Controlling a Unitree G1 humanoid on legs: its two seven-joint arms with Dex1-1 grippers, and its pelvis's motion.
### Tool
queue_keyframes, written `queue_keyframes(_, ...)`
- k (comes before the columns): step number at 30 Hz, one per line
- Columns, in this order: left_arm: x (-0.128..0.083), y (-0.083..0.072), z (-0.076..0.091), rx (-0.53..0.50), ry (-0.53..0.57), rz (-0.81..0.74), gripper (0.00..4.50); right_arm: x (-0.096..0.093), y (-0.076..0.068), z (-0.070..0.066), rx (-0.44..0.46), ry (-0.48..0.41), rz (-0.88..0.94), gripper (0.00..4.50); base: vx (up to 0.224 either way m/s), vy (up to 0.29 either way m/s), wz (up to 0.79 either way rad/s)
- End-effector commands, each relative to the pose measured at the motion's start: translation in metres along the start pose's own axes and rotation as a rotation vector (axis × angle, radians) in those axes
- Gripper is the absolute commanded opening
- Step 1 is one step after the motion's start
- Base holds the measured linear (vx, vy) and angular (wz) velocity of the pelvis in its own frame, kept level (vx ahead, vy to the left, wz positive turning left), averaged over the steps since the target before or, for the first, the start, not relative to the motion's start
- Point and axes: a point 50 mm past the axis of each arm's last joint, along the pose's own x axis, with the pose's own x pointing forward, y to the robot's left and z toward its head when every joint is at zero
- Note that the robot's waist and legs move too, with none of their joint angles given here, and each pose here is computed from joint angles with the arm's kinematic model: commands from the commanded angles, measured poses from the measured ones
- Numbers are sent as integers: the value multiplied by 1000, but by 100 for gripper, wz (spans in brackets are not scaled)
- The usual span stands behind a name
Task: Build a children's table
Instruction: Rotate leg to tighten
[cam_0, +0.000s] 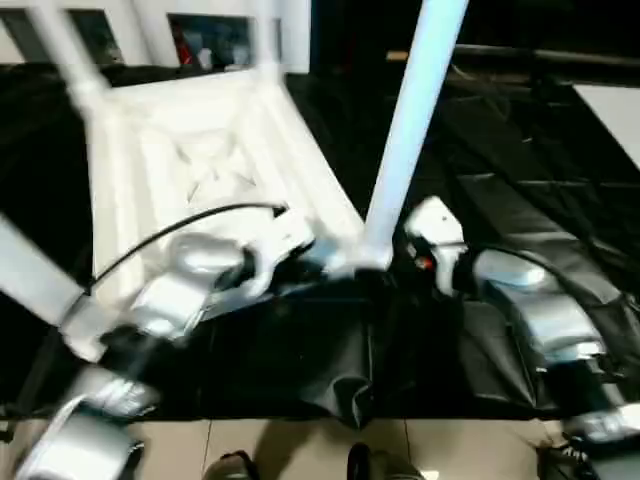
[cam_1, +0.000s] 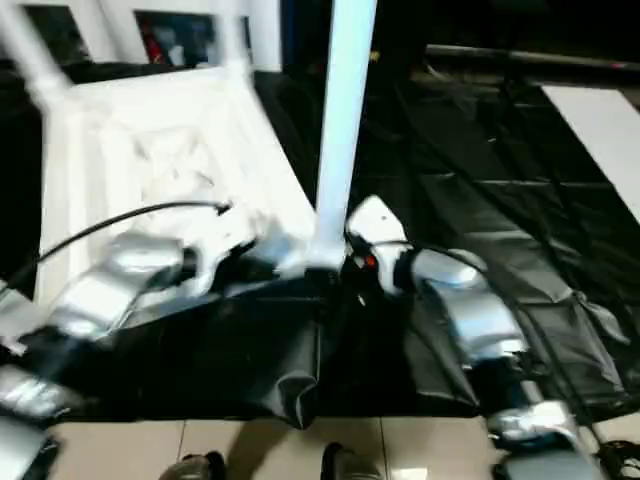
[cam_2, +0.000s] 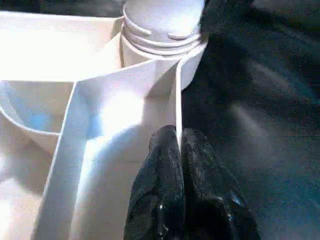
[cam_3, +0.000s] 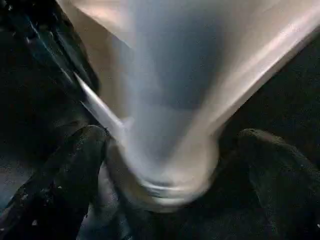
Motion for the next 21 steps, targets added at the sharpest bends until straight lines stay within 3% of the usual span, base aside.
queue_keyframes(1, 8, -17, -4, -2, 15, -158, 0, -4, 3, 2, -8, -3, 56, 447, 0, 0, 0)
queue_keyframes(4, 4, -18, -4, -4, 16, -169, 0, -4, 5, 1, -7, 5, 87, 447, 0, 0, 0)
queue_keyframes(21, 1, -17, -2, -3, 15, -159, 0, 3, 9, 1, 22, -15, 144, 284, 0, 0, 0)
